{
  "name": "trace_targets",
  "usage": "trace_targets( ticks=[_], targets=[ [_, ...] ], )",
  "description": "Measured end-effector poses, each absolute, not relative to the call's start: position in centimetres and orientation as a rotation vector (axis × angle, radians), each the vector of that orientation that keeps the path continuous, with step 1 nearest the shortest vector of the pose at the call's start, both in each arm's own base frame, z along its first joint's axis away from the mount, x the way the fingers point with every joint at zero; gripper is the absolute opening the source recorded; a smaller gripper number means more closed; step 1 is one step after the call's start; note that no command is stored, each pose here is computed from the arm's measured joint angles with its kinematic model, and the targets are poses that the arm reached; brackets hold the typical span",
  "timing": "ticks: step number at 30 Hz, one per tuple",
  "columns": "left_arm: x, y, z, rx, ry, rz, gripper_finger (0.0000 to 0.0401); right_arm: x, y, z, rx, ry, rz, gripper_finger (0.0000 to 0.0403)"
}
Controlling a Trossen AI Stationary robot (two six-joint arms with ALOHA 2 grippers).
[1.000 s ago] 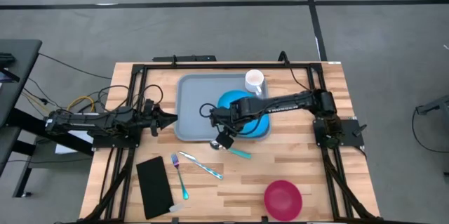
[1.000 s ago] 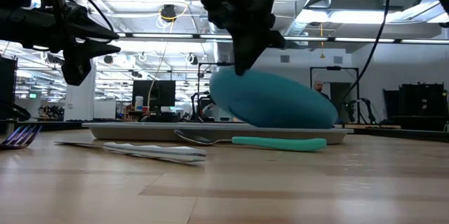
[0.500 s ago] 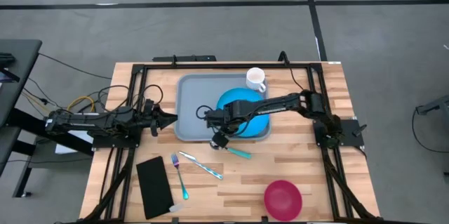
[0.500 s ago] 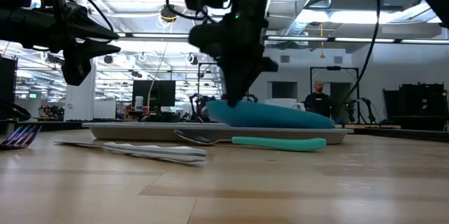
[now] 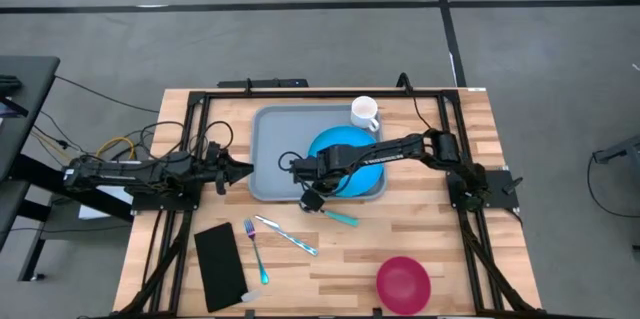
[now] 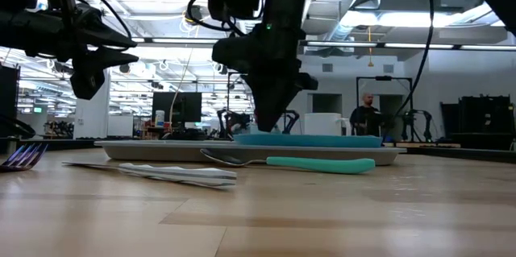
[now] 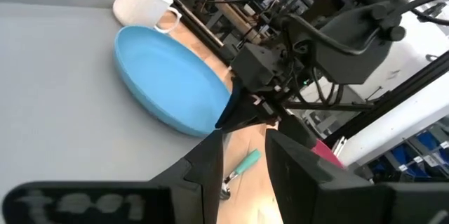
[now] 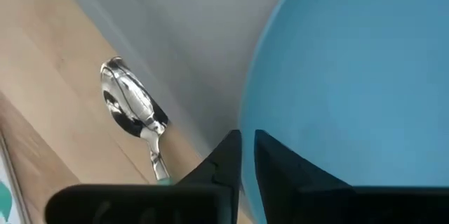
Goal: Set up tray
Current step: Put the red bowl on the blue plate on the gray serving tray
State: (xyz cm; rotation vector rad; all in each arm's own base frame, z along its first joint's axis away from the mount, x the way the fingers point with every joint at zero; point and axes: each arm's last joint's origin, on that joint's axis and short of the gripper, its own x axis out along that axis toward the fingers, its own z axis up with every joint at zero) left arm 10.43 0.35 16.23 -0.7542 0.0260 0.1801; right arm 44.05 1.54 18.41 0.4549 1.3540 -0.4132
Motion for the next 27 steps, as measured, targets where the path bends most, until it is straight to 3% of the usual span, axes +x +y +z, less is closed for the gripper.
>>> trace_targets(
  ticks=[11, 18, 23, 27],
  targets=[
    [10.4, 0.4, 16.2, -0.752, 0.026, 0.182, 0.0095, 44.4, 1.0, 19.2, 0.457, 1.298, -0.426, 0.0105],
    [10.4, 0.4, 16.2, -0.752, 0.025, 0.184, 0.0095, 43.9, 1.5, 26.2, 0.453, 1.141, -0.351, 0.0135],
    [10.4, 0.4, 16.2, -0.753, 0.026, 0.183, 0.0095, 40.9, 3.9, 30.5, 0.404, 1.123, -0.276, 0.0141],
    [10.4, 0.3, 16.2, -0.753, 0.027, 0.180, 0.0095, 37.4, 6.3, 32.1, 0.403, 1.163, -0.329, 0.0139]
  ],
)
